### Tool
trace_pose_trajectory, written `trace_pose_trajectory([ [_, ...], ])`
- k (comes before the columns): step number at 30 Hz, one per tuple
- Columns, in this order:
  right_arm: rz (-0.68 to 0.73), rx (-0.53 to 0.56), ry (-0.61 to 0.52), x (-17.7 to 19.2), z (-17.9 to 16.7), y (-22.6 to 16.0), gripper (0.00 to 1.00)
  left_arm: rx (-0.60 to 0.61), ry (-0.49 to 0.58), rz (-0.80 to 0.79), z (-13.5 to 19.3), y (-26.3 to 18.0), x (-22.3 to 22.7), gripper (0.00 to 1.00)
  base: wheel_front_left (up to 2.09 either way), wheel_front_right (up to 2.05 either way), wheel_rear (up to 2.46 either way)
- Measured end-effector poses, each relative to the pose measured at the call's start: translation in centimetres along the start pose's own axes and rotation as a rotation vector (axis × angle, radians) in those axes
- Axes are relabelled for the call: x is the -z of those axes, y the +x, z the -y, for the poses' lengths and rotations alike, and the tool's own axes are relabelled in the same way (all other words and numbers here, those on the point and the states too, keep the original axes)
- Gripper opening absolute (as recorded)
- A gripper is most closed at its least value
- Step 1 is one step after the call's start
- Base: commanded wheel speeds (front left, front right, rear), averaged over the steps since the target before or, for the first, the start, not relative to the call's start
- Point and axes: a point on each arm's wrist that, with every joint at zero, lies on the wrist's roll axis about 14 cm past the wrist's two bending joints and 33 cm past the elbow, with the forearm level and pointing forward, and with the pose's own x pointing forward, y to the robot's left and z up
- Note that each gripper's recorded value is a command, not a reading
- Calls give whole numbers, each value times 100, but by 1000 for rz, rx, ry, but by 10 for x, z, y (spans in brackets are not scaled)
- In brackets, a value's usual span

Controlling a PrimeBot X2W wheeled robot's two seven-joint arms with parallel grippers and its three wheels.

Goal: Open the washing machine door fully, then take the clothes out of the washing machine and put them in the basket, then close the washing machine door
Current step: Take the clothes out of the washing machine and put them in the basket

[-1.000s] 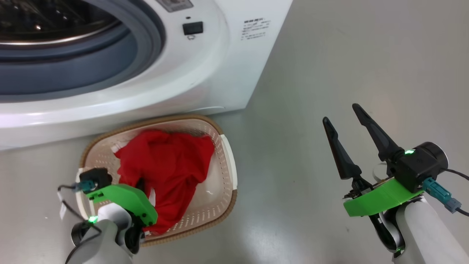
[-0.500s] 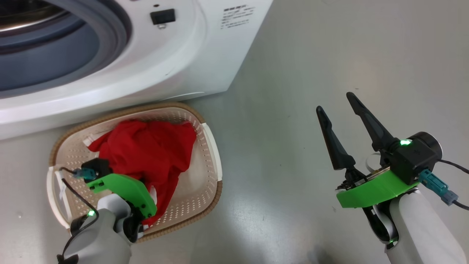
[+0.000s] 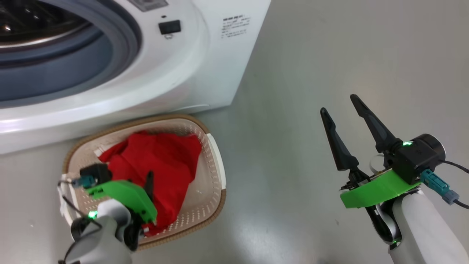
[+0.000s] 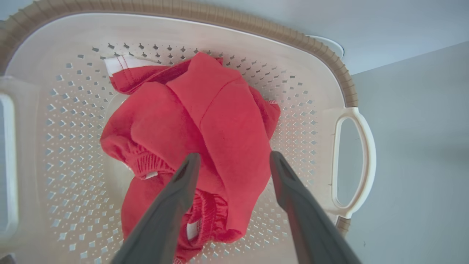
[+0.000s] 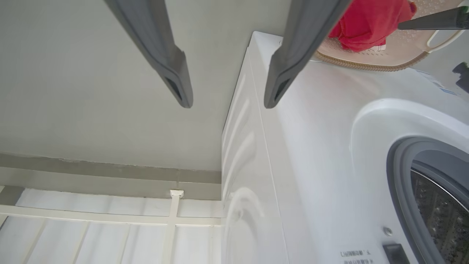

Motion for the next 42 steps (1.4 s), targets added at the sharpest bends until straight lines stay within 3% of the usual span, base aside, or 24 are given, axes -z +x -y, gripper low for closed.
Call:
trace_pose_trajectory([
  [15,45,-7,-45,-27,-7,-25,100,57,44,269,6,-62,-35,100,0,0,0],
  [27,115,-1,-56,-54,-13,-49,100,191,128,646,35,-139,-115,100,0,0,0],
  [34,145,-1,-62,-64,-19,-65,100,177,231,831,36,-191,-135,100,0,0,0],
  [42,194,26,-64,-79,-15,-92,100,134,238,977,25,-244,-131,100,0,0,0],
])
